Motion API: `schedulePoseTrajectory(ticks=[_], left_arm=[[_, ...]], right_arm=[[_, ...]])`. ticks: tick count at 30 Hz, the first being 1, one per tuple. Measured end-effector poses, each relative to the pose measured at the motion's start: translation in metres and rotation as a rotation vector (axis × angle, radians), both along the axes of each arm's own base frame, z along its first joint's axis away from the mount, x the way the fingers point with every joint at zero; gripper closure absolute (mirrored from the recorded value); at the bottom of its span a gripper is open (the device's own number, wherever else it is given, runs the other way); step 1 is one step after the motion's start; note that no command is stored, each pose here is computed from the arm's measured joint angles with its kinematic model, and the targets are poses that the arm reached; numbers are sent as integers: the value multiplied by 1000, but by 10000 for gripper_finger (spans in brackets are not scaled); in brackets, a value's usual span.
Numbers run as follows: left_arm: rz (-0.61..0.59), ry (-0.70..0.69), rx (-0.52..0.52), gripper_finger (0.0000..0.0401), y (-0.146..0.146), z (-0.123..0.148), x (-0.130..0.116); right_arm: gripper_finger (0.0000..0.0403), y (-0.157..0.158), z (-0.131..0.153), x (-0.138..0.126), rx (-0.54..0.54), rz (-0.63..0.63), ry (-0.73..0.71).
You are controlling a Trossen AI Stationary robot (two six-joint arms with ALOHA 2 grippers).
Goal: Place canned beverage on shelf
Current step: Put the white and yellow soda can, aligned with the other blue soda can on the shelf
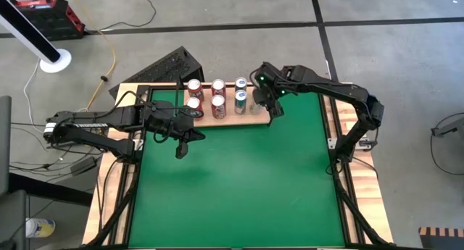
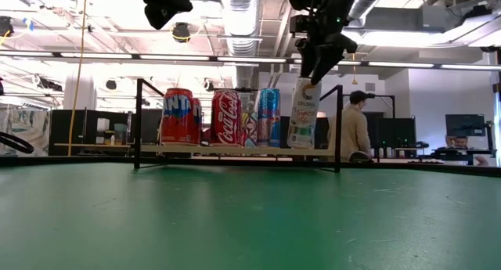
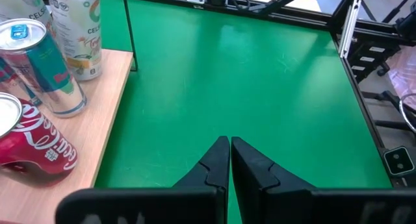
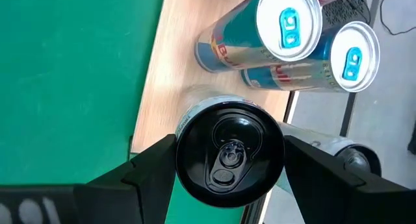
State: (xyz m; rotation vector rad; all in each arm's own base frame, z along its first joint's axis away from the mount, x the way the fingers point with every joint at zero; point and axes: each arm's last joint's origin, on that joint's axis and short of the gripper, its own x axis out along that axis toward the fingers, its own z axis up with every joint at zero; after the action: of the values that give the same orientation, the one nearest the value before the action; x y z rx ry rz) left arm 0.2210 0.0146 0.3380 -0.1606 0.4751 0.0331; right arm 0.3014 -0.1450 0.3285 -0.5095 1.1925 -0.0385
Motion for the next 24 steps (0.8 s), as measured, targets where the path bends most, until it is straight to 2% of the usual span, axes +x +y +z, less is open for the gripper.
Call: schedulePoseTrajectory(ticks=[14, 24], left_arm=[[1, 3, 0, 401, 0, 0, 0], [3, 3, 2, 401, 0, 0, 0]], right_arm=[[124, 5, 6, -5, 30, 7, 66], [124, -1, 6, 0, 62, 14, 30]])
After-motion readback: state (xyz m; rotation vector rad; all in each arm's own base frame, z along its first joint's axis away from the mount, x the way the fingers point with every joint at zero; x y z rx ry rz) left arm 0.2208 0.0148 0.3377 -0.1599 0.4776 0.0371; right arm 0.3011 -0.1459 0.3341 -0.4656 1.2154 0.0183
